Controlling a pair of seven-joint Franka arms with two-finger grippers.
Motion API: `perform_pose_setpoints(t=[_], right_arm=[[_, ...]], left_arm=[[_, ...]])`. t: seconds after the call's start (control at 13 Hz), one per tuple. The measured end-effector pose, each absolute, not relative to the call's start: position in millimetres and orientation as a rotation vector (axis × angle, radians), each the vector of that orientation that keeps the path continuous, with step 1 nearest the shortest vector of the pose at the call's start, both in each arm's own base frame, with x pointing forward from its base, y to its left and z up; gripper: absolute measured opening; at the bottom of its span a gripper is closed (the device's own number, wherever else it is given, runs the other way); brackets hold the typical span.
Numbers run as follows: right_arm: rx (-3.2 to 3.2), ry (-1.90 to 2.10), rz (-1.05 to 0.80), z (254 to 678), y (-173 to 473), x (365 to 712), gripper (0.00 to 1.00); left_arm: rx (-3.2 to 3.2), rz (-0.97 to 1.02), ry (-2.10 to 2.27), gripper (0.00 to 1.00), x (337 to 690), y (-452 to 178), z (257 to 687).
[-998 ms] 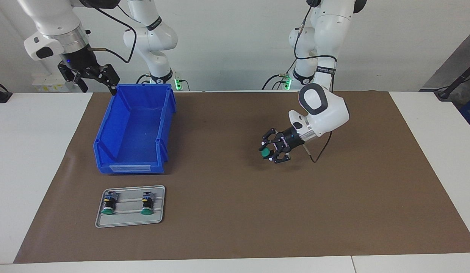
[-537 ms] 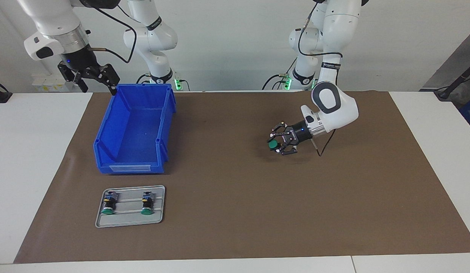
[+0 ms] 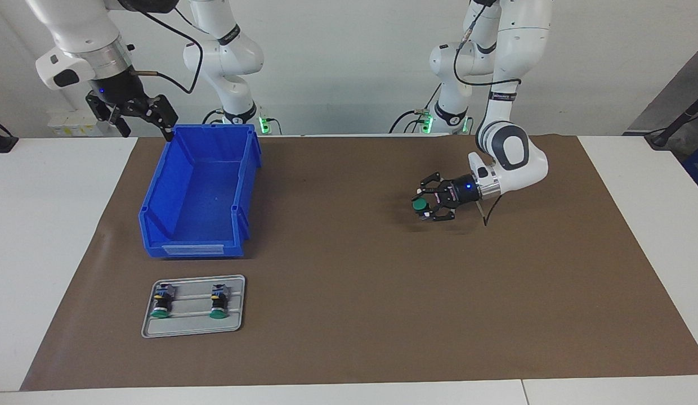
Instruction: Place and press button with both arms
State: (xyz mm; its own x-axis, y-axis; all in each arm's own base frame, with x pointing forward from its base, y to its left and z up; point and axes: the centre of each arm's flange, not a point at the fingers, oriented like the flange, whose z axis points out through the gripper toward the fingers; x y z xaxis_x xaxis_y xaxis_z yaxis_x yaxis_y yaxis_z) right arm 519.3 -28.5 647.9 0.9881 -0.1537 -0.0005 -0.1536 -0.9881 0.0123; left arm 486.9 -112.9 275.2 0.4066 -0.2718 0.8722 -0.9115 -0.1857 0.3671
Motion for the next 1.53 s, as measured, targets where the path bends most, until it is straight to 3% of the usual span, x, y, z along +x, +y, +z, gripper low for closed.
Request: perform_pose_setpoints(t=[0.46, 1.0, 1.53], right_arm=[[3.124, -0.195, -0.001, 648, -13, 520, 1.00], [3.131, -0.188, 0.005, 646, -13, 521, 1.00], [3.131, -0.184, 0.003, 646, -12, 521, 1.00]], left_arm=[[1.632, 0.877, -1.024, 0.39, 460, -109, 253], [1.586, 0.966, -0.846, 0.39, 446, -191, 255], [1.657, 0.934, -0.835, 0.39, 440, -203, 238]])
